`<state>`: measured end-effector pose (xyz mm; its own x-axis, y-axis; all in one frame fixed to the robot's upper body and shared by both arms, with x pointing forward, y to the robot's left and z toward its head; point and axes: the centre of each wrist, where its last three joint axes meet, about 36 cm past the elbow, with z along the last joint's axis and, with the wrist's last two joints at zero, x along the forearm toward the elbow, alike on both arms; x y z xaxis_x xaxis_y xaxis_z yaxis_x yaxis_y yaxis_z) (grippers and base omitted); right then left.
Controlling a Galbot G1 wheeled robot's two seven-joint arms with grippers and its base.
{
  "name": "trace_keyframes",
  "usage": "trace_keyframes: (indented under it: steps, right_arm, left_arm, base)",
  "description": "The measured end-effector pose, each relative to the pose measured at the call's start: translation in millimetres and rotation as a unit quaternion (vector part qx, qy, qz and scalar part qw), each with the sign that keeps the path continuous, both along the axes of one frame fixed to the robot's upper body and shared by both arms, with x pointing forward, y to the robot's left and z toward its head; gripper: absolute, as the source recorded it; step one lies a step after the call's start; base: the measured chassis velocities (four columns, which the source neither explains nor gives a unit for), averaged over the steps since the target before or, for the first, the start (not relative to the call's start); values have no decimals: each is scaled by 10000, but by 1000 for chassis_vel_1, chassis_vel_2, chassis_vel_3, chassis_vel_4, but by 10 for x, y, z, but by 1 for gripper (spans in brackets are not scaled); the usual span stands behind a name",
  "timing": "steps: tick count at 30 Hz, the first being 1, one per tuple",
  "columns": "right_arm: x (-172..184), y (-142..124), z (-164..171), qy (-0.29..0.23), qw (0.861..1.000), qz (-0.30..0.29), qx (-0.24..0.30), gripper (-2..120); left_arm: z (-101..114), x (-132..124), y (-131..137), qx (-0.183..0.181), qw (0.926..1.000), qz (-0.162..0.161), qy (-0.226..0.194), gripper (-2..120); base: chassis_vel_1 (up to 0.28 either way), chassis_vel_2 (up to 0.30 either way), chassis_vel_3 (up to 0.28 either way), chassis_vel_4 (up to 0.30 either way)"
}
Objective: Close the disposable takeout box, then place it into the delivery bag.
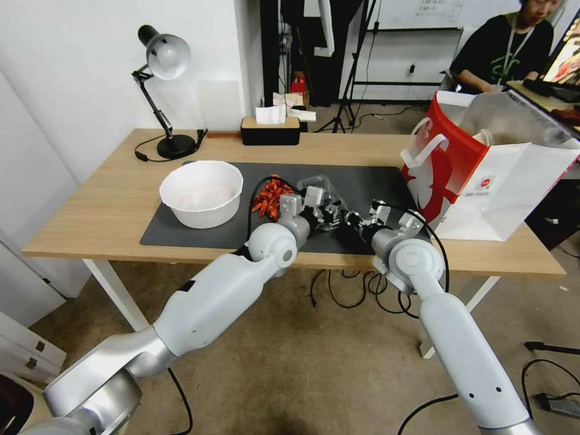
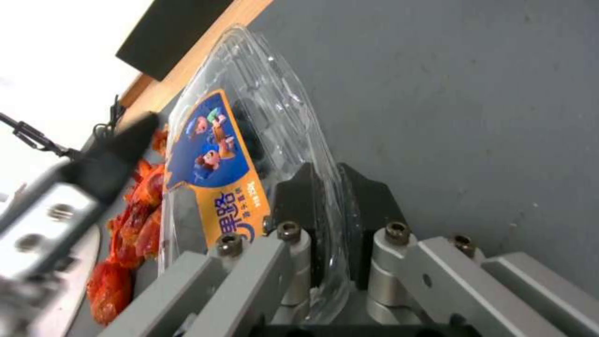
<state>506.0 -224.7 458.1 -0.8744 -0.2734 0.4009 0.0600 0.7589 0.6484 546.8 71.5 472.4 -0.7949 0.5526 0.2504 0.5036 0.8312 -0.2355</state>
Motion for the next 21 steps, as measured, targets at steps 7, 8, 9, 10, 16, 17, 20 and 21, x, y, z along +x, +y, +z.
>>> trace_keyframes:
  steps: [7, 8, 9, 10, 16, 17, 20, 21]
  right_arm:
    - [19, 30, 1, -92, 9999, 27, -94, 6]
    - [20, 34, 3, -124, 9999, 32, -111, 6]
    - [18, 35, 8, -148, 9998, 35, -121, 6]
    - [16, 33, 14, -171, 9998, 41, -129, 6]
    - [6, 15, 28, -331, 9993, 63, -190, 6]
    - [4, 15, 31, -344, 9992, 69, -194, 6]
    - [-2, 22, 34, -374, 9991, 93, -194, 6]
    - [-5, 28, 34, -383, 9990, 108, -197, 6]
  left_arm:
    - [202, -71, 314, -98, 9996, 203, -176, 31]
    - [239, -140, 417, -140, 9994, 248, -221, 31]
    - [252, -207, 506, -163, 9992, 287, -244, 31]
    - [249, -265, 578, -181, 9990, 325, -247, 31]
    - [248, -593, 955, -292, 9974, 571, -313, 31]
    - [260, -643, 1025, -310, 9969, 634, -351, 31]
    - [271, -797, 1214, -343, 9951, 808, -451, 31]
    - [260, -871, 1302, -336, 9940, 911, -494, 31]
  base:
    - [0, 0, 0, 0]
    - [0, 0, 0, 0]
    - [0, 0, 0, 0]
    - [0, 0, 0, 0]
    - [0, 0, 0, 0]
    - [0, 0, 0, 0]
    - [0, 0, 0, 0]
    - [0, 0, 0, 0]
